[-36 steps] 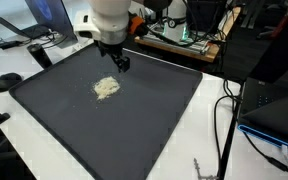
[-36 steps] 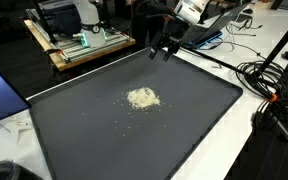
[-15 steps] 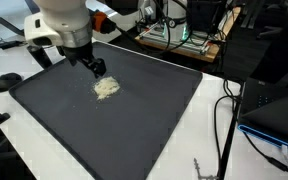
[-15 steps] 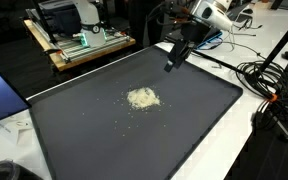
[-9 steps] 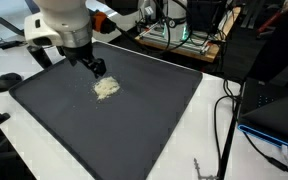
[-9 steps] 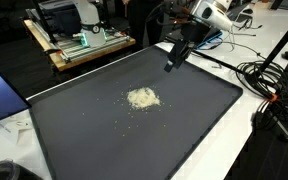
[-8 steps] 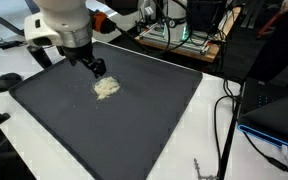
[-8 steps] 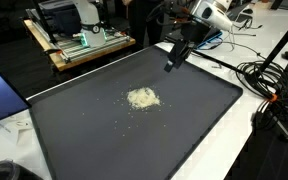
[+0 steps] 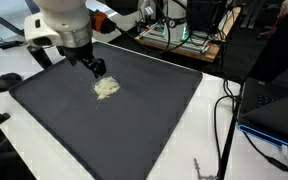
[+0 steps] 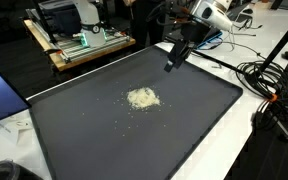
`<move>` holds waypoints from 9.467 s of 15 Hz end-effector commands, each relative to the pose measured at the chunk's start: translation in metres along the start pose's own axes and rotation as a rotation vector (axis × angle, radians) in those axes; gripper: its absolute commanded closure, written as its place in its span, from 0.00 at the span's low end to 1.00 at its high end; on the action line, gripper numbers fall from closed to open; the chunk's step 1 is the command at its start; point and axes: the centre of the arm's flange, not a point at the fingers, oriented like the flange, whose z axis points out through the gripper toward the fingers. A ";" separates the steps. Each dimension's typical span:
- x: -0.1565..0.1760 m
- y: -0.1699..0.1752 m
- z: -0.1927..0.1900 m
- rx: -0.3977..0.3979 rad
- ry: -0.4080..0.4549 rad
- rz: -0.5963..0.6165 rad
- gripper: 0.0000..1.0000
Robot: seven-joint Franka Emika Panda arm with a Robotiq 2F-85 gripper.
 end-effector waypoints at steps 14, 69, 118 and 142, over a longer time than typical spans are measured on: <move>0.004 0.058 0.021 0.109 0.100 -0.201 0.00; -0.247 0.138 0.209 0.976 0.271 0.496 0.00; -0.022 0.005 0.103 0.306 0.182 -0.059 0.00; -0.035 0.007 0.206 0.322 0.137 -0.111 0.00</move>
